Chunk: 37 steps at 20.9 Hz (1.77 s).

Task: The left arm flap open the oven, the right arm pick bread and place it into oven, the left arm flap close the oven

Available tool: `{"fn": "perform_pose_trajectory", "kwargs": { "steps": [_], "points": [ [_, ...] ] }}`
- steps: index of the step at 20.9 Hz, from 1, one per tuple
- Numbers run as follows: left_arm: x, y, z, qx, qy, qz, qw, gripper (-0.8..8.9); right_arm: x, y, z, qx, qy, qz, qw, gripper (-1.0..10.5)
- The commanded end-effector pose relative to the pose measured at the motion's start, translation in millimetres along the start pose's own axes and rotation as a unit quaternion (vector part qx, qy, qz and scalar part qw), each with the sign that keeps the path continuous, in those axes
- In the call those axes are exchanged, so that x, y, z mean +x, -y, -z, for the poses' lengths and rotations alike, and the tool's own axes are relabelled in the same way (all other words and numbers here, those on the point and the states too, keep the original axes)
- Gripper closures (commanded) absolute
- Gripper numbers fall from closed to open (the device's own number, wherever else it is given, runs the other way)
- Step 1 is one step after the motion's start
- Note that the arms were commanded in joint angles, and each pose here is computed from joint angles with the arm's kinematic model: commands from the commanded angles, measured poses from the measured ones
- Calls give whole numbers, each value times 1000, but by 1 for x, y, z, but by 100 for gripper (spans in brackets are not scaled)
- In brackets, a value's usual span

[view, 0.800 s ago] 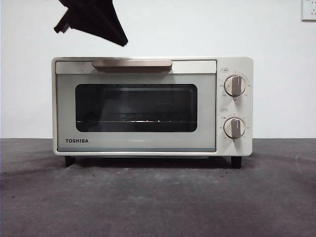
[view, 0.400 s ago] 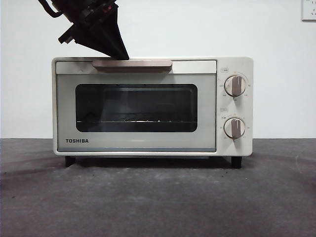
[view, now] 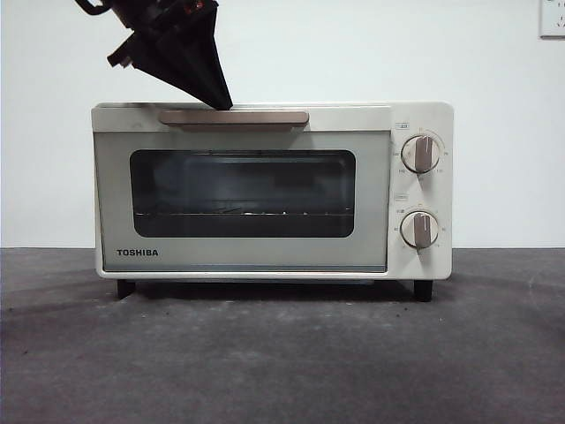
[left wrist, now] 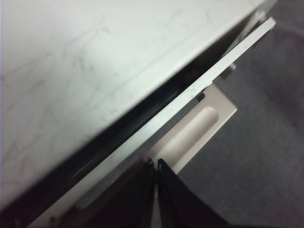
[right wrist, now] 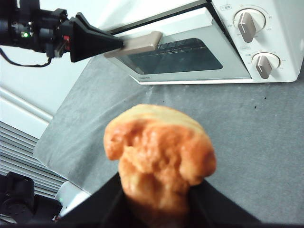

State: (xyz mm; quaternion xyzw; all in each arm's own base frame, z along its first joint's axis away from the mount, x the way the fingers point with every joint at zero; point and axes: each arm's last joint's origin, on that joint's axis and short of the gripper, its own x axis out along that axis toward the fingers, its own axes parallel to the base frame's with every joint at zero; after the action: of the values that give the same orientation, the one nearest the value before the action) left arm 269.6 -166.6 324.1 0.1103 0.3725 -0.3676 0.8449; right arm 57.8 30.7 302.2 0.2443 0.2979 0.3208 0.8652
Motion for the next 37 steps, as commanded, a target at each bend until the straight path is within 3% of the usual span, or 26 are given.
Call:
{"fn": "perform_pose_trajectory", "kwargs": {
  "steps": [1,11,22,37],
  "points": [
    [14,2,9,6,-57,-11,998,797,-1,-2,-1,-1,4,-4,1000,837],
    [24,26,37,4,-85,5,996,797,-1,-2,-1,-2,4,-4,1000,837],
    [20,49,107,-73,-5,-36,997,797,-1,-2,-2,-16,5,-3,1000,837],
    [34,68,133,-109,11,-27,994,797,-1,-1,-2,-17,6,-1,1000,837]
  ]
}}
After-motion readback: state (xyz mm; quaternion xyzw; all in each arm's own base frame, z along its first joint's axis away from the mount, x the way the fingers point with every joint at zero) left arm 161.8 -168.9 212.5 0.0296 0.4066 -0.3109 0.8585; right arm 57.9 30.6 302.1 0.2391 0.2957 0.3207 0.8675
